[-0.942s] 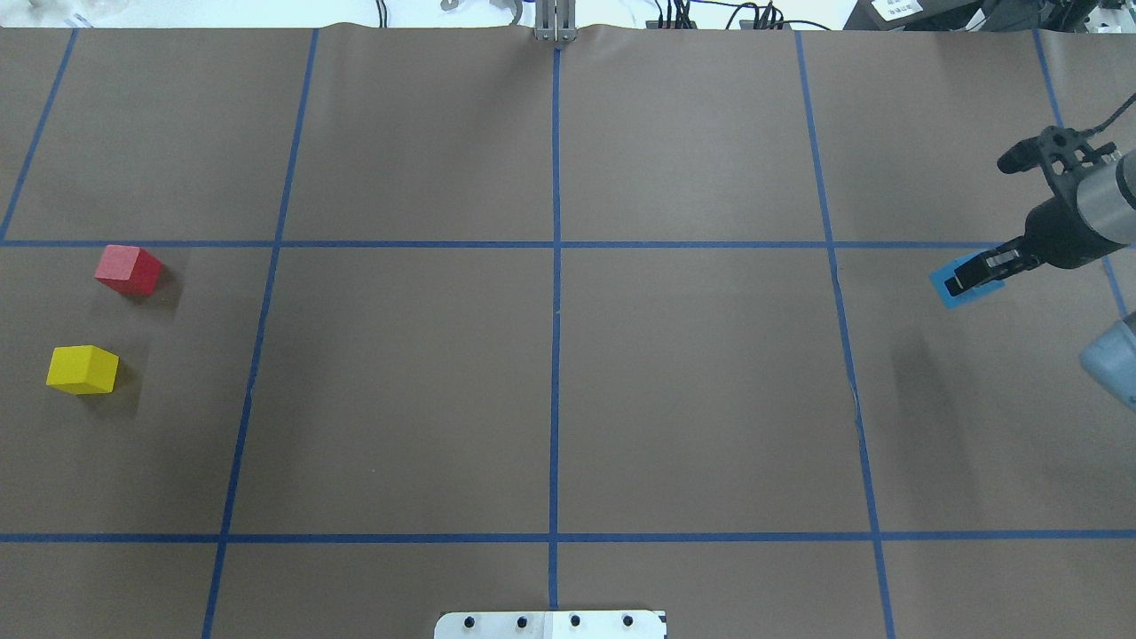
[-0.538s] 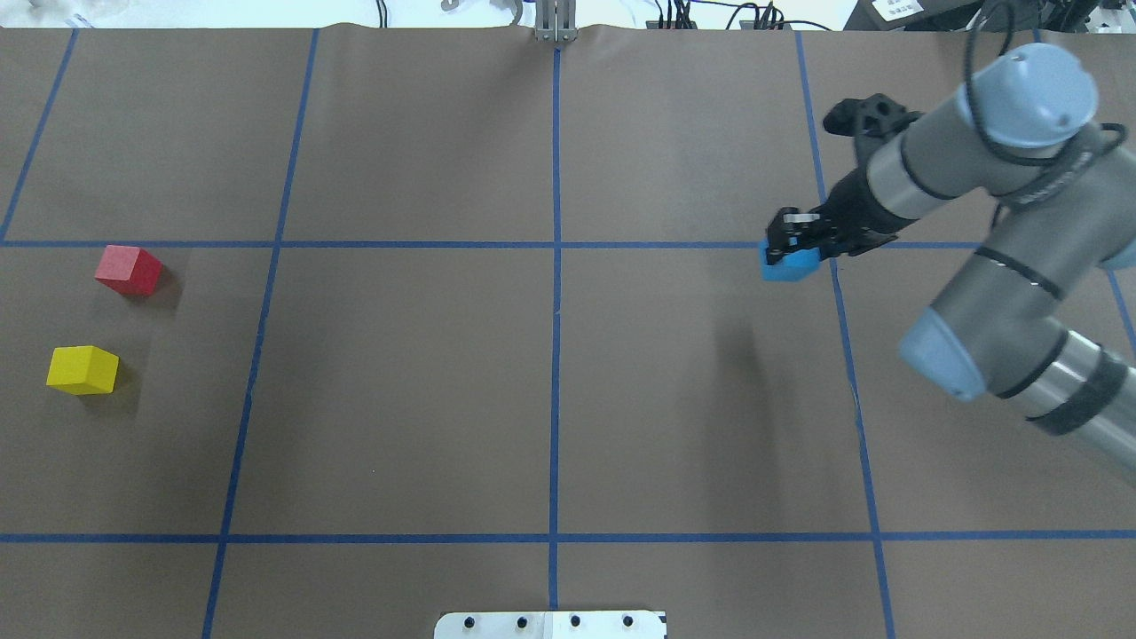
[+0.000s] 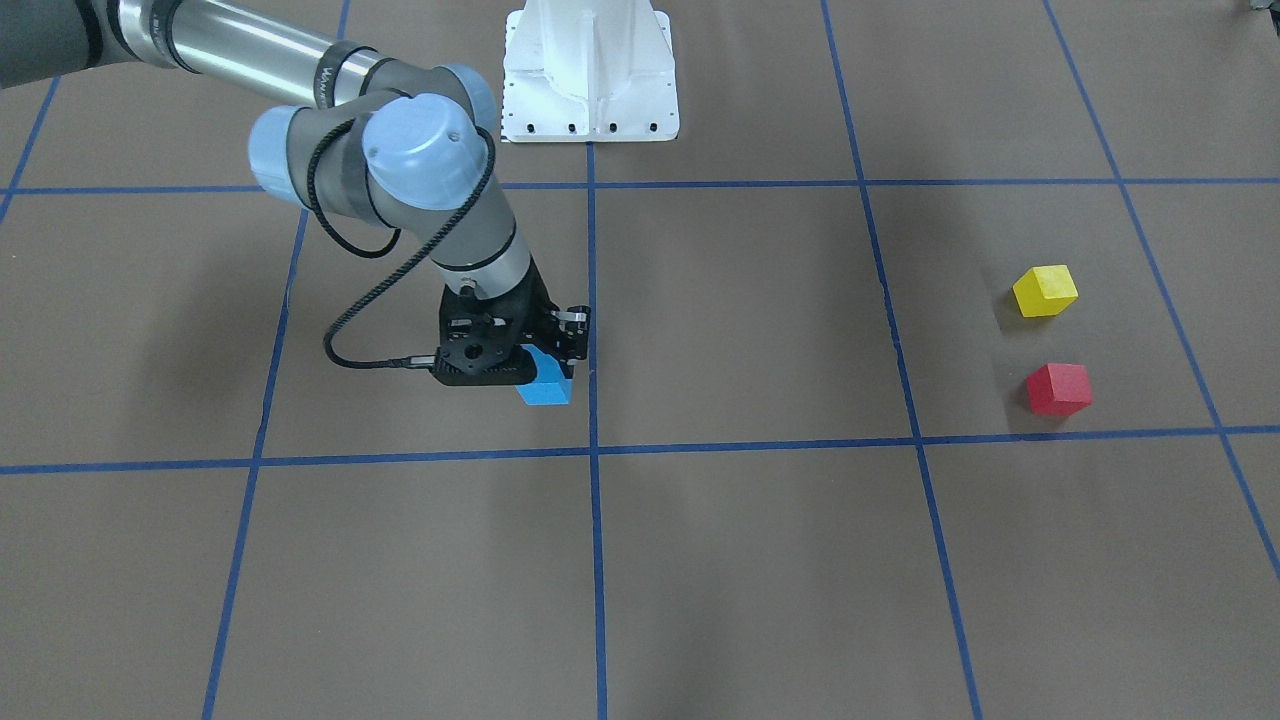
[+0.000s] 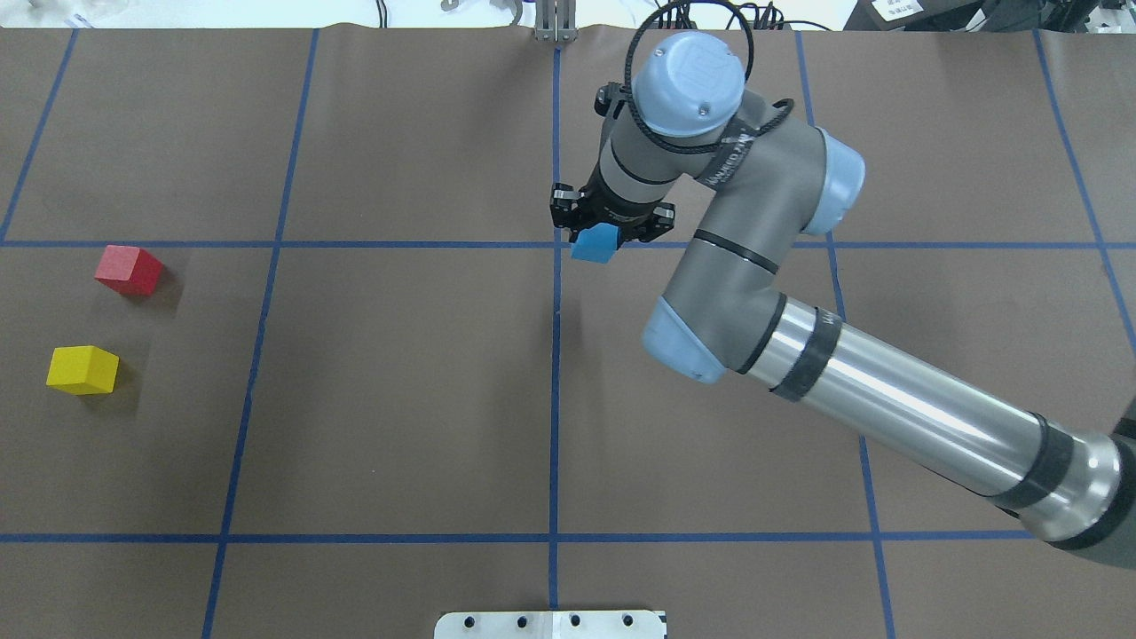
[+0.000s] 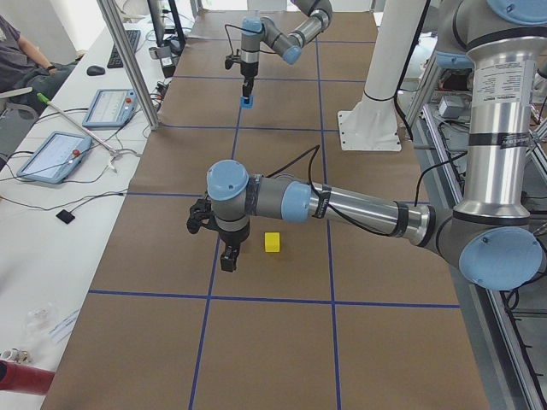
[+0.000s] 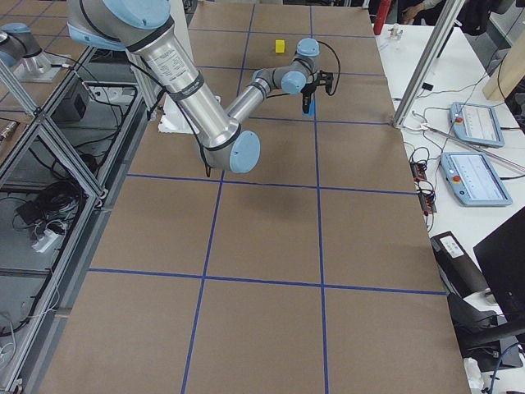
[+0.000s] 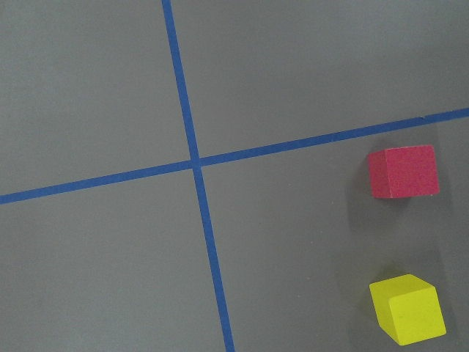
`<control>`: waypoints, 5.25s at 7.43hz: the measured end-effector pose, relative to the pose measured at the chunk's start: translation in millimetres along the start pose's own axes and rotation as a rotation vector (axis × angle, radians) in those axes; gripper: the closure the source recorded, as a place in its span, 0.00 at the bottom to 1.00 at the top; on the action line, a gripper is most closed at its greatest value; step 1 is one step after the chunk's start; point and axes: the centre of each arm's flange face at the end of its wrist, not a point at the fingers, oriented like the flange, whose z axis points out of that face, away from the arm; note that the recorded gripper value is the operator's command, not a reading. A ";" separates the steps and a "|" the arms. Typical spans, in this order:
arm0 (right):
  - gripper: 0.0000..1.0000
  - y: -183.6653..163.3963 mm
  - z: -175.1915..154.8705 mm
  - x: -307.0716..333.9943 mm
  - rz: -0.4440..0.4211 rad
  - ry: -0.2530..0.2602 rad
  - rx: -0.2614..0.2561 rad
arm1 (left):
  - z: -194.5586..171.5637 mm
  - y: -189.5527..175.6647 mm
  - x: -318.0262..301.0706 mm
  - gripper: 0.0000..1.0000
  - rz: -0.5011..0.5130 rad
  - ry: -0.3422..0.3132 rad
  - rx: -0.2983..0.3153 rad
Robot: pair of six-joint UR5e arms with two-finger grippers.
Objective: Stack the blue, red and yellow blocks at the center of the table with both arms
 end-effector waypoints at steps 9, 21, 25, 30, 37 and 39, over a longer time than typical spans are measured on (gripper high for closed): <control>0.65 11.1 66.5 -33.7 0.009 0.103 -0.052 | -5.5 -1.0 5.4 0.00 0.007 -0.001 0.011; 0.01 27.0 81.2 -35.1 -0.043 0.118 -0.063 | -4.9 -0.9 4.8 0.00 0.004 0.000 0.010; 0.01 12.1 37.3 -28.8 -0.057 0.048 -0.052 | 22.5 -15.6 46.2 0.00 -0.120 0.019 0.030; 0.01 14.5 -36.1 152.2 -0.029 0.001 -0.017 | 107.9 -12.1 131.9 0.00 -0.206 0.041 0.008; 0.01 -8.3 -40.1 313.2 -0.131 0.128 0.006 | 129.7 -46.3 152.5 0.00 -0.160 0.012 0.030; 0.01 -16.0 -48.6 349.2 -0.124 0.144 0.007 | 141.7 -57.0 151.7 0.00 -0.137 0.024 0.047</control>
